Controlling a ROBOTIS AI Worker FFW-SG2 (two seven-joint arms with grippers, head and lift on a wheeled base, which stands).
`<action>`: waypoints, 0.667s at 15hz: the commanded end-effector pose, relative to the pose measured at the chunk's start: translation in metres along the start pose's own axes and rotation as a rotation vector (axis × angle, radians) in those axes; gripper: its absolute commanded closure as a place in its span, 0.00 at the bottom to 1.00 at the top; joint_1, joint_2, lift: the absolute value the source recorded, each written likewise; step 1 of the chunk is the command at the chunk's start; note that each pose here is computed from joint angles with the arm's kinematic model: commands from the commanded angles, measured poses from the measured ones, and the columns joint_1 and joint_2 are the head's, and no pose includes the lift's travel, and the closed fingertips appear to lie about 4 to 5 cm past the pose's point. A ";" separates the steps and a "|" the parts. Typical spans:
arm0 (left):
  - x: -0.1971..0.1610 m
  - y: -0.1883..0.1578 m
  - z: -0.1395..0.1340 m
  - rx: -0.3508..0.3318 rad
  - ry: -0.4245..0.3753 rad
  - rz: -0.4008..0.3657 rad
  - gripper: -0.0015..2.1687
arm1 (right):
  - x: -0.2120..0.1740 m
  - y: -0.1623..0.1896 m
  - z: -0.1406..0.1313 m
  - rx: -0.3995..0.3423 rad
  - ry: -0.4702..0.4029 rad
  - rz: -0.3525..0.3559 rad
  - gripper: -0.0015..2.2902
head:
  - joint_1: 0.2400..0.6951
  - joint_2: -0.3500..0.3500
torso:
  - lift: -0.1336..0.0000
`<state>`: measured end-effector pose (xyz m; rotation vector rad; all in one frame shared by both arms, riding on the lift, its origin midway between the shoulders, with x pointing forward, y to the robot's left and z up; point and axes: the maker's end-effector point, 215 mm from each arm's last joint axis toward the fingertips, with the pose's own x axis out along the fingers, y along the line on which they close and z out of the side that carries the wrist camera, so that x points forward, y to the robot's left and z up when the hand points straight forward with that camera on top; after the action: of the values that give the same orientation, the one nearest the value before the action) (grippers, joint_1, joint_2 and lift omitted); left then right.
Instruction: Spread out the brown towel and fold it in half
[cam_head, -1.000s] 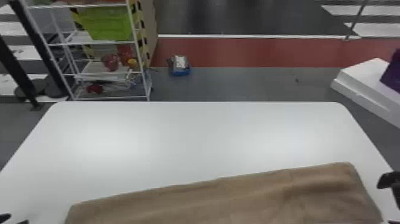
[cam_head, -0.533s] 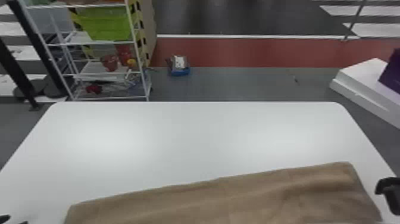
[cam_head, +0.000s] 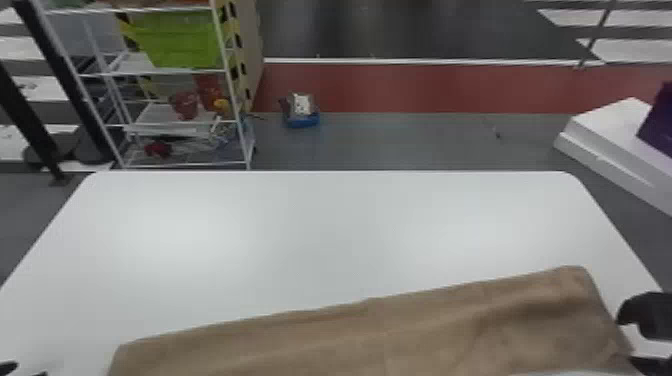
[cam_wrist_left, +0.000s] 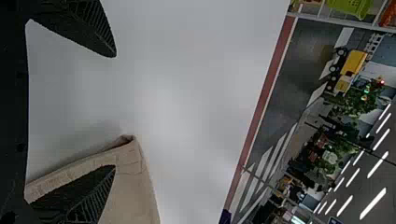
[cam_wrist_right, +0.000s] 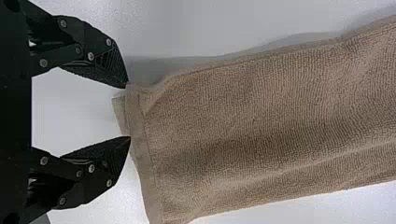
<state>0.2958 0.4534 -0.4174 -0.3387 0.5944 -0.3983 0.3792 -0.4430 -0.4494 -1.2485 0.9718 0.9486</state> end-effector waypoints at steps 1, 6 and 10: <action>0.000 -0.001 0.000 0.001 0.000 -0.001 0.01 | 0.003 0.003 0.003 0.000 0.000 0.014 0.26 | 1.00 0.52 | 0.07; 0.000 0.000 0.000 0.002 0.000 -0.001 0.01 | 0.010 0.001 0.008 0.036 0.001 0.027 0.26 | 1.00 0.54 | 0.07; -0.001 0.002 0.000 0.008 -0.003 0.002 0.01 | 0.009 -0.007 0.010 0.060 -0.003 0.018 0.34 | 1.00 0.55 | 0.07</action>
<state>0.2956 0.4543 -0.4180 -0.3369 0.5927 -0.3978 0.3876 -0.4335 -0.4569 -1.1970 1.0033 0.9285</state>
